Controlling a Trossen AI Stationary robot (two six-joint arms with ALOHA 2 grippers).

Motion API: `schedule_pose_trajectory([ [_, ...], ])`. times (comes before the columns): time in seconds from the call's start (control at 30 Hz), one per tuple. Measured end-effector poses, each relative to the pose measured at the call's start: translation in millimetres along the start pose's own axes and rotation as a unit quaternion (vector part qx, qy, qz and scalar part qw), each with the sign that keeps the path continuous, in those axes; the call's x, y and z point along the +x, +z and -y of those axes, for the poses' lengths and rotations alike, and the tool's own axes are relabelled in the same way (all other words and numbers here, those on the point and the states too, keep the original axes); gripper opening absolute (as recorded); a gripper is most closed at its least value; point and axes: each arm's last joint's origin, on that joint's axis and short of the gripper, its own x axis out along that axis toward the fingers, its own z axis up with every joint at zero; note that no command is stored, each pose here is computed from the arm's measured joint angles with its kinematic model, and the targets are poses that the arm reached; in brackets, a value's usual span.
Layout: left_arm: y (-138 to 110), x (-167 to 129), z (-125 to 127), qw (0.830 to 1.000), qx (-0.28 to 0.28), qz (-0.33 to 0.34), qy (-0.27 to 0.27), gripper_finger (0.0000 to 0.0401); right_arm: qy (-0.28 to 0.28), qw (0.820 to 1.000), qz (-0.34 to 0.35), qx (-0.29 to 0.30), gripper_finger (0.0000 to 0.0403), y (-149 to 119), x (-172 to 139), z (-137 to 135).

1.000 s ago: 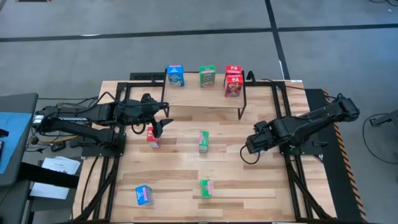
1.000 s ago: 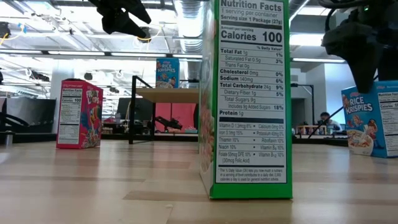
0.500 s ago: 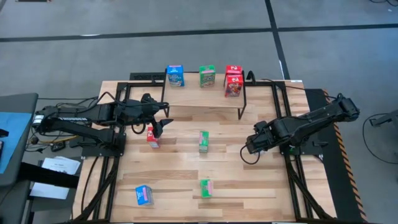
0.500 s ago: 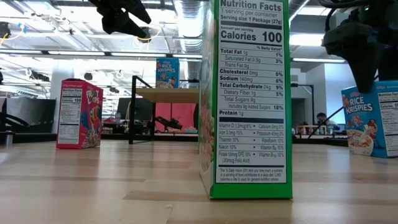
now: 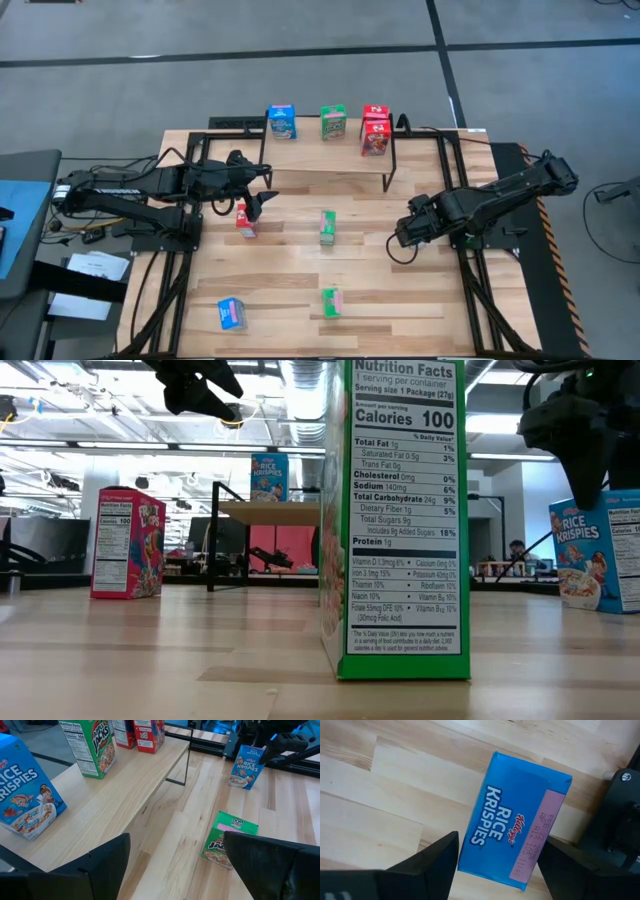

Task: Stack cereal on shelf
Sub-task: Put the top blue cereal box on the shelf aligned with the other blue cereal box

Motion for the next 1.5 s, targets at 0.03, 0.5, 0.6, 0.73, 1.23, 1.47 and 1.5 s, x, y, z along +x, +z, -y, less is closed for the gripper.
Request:
schedule_pose_trajectory([
  [0.03, 0.0, 0.0, 0.1, 1.000, 0.000, 0.000, 0.000, 0.0311, 0.000, 1.000, 0.000, 0.000, 0.0280, 0.0, 0.0, 0.0],
  [0.5, 0.7, 0.0, 0.2, 1.000, 0.000, 0.004, -0.001, 0.0311, 0.038, 0.999, 0.004, -0.026, 0.0280, -3.6, -17.3, -8.3],
  [0.6, 0.7, 0.0, 0.2, 1.000, -0.002, 0.004, -0.001, 0.0311, 0.039, 0.999, 0.005, -0.029, 0.0280, -4.4, -19.6, -8.5],
  [0.73, 0.7, 0.0, 0.2, 1.000, -0.009, 0.003, -0.001, 0.0311, 0.033, 0.999, 0.005, -0.029, 0.0280, -4.4, -19.8, -7.4],
  [1.23, 0.6, 0.0, 0.1, 1.000, -0.004, 0.003, 0.000, 0.0311, 0.030, 1.000, 0.006, 0.000, 0.0280, -0.6, -19.3, -6.8],
  [1.47, 0.3, 0.0, 0.0, 1.000, -0.003, 0.001, 0.000, 0.0311, 0.002, 1.000, 0.005, 0.011, 0.0280, -0.3, -13.0, -9.9],
  [1.5, 0.3, 0.0, 0.0, 1.000, -0.003, 0.001, 0.000, 0.0311, -0.005, 1.000, 0.005, 0.010, 0.0280, -0.5, -10.9, -11.6],
])
